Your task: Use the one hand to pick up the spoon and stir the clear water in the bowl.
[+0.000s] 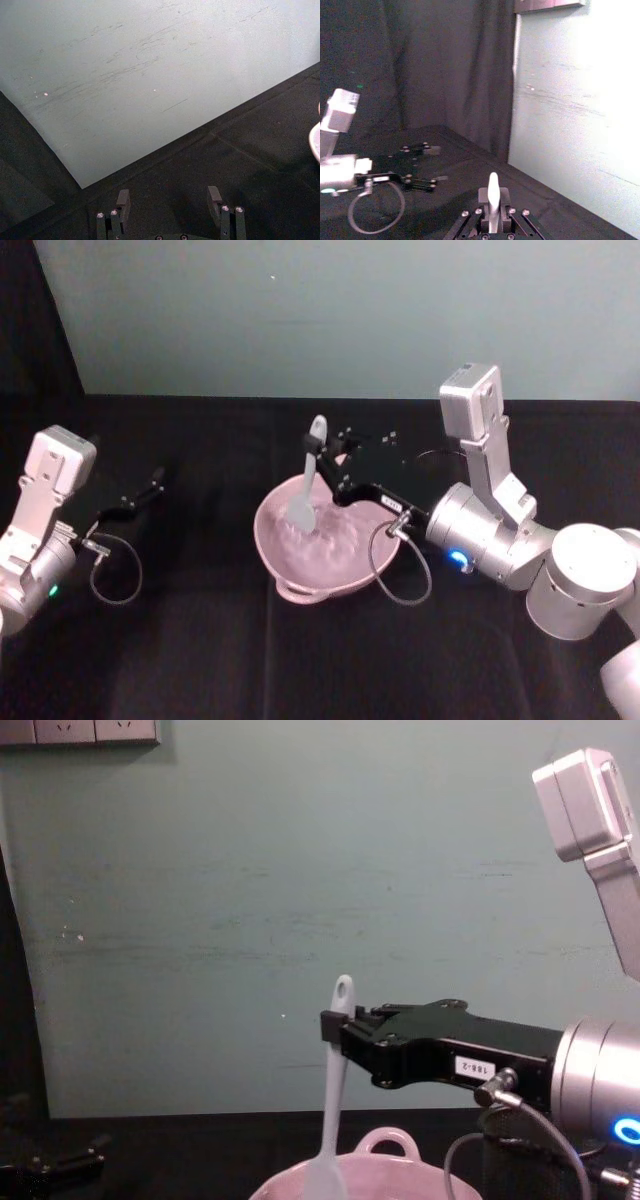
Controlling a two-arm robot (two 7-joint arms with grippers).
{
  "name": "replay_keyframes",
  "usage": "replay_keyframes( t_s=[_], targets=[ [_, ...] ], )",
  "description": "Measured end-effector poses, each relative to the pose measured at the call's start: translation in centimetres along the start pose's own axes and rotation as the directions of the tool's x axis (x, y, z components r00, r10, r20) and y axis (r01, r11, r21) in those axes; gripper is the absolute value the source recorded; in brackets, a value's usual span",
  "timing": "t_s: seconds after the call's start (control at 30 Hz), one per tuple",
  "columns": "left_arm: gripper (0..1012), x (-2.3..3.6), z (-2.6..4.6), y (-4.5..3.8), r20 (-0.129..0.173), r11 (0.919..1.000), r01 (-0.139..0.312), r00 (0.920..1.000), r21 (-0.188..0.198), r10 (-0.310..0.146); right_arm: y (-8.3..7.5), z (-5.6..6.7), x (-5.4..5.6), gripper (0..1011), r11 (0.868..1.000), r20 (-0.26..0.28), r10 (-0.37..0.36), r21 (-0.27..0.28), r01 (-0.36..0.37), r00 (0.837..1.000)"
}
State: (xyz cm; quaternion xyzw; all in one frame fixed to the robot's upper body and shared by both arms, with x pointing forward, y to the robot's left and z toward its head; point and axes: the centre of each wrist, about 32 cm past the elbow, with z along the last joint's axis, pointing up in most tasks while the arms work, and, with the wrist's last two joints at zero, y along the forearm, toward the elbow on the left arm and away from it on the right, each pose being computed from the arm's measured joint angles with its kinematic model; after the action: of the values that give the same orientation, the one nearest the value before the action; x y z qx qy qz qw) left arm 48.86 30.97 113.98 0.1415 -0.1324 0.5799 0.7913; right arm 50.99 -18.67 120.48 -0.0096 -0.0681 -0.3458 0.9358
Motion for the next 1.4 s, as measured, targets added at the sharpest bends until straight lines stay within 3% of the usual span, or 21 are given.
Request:
replay_keyframes(
  t_s=[0.13, 0.37, 0.5, 0.67, 0.9, 1.13, 1.4],
  targets=[
    [1011, 0.00, 0.00, 0.00, 0.000, 1.0000, 0.000, 1.0000, 0.000, 0.000, -0.1, 0.3, 0.6, 134, 0.999, -0.001, -0.038, -0.013, 0.038, 0.999],
    [1011, 0.00, 0.00, 0.00, 0.000, 1.0000, 0.000, 1.0000, 0.000, 0.000, -1.3, 2.3, 2.0, 134, 0.996, -0.073, -0.087, -0.037, 0.085, 0.994],
    [1011, 0.00, 0.00, 0.00, 0.000, 1.0000, 0.000, 1.0000, 0.000, 0.000, -2.6, 4.6, 3.1, 134, 0.992, -0.133, -0.125, -0.048, 0.119, 0.983],
    [1011, 0.00, 0.00, 0.00, 0.000, 1.0000, 0.000, 1.0000, 0.000, 0.000, -4.5, 7.3, 4.3, 134, 0.987, -0.167, -0.164, -0.031, 0.161, 0.972],
    [1011, 0.00, 0.00, 0.00, 0.000, 1.0000, 0.000, 1.0000, 0.000, 0.000, -7.3, 9.7, 5.5, 134, 0.975, -0.194, -0.221, -0.022, 0.221, 0.956],
    [1011, 0.00, 0.00, 0.00, 0.000, 1.0000, 0.000, 1.0000, 0.000, 0.000, -9.1, 10.2, 6.5, 134, 0.963, -0.198, -0.268, -0.042, 0.265, 0.943],
    [1011, 0.00, 0.00, 0.00, 0.000, 1.0000, 0.000, 1.0000, 0.000, 0.000, -10.0, 8.3, 7.8, 134, 0.951, -0.213, -0.308, -0.097, 0.294, 0.927]
  ],
)
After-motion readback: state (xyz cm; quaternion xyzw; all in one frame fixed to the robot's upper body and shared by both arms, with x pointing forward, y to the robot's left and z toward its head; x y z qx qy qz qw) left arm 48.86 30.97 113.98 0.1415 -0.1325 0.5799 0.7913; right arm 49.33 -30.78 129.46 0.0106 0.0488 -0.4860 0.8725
